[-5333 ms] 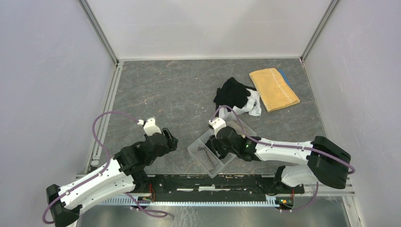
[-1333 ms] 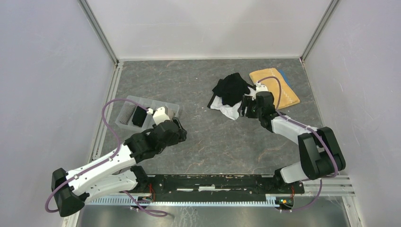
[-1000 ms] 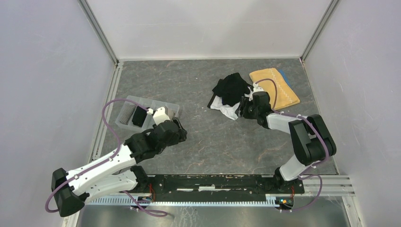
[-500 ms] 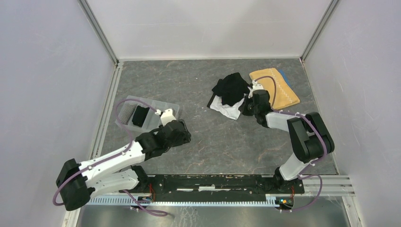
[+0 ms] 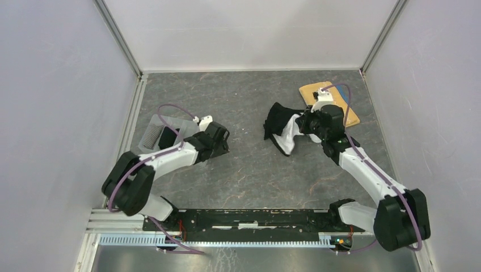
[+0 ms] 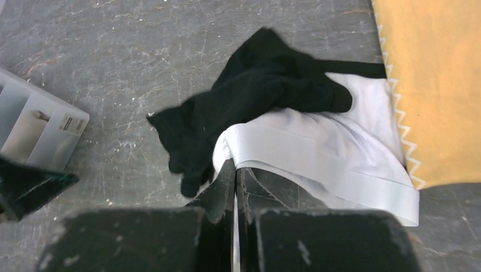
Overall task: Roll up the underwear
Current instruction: Pick up the underwear from the center of the board, then place the underwear at the center of the board.
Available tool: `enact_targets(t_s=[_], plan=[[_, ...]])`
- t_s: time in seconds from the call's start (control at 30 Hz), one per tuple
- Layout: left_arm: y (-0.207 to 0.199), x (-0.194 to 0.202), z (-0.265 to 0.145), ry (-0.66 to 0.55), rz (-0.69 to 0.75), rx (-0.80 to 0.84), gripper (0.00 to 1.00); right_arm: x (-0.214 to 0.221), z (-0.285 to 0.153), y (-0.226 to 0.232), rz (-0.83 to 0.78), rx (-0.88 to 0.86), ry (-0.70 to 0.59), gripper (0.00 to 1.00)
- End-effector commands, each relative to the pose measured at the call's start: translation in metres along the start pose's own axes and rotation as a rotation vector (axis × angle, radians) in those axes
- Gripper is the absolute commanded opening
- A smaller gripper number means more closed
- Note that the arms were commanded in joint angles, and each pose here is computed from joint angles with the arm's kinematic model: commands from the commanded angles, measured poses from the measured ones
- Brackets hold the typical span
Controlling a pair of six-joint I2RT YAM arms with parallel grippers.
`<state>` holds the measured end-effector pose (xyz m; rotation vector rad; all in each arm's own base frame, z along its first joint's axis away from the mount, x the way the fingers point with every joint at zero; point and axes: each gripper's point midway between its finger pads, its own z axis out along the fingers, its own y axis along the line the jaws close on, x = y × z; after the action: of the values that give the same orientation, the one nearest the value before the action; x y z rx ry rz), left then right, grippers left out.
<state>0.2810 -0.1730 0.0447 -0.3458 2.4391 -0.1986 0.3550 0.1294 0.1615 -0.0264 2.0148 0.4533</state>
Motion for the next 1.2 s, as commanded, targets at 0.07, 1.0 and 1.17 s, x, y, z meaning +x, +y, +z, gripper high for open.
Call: enact_targets(t_s=[0.07, 1.0, 1.17], plan=[[0.005, -0.024, 0.031, -0.030, -0.009, -0.078, 0.67, -0.051, -0.042, 0.013, -0.077, -0.002, -0.065, 0.00], [-0.018, -0.059, -0.006, -0.078, -0.116, 0.169, 0.66, -0.152, -0.067, 0.138, -0.234, -0.384, -0.100, 0.00], [0.009, -0.078, -0.046, -0.176, -0.241, 0.088, 0.66, -0.112, -0.077, 0.204, -0.320, -0.564, 0.014, 0.00]])
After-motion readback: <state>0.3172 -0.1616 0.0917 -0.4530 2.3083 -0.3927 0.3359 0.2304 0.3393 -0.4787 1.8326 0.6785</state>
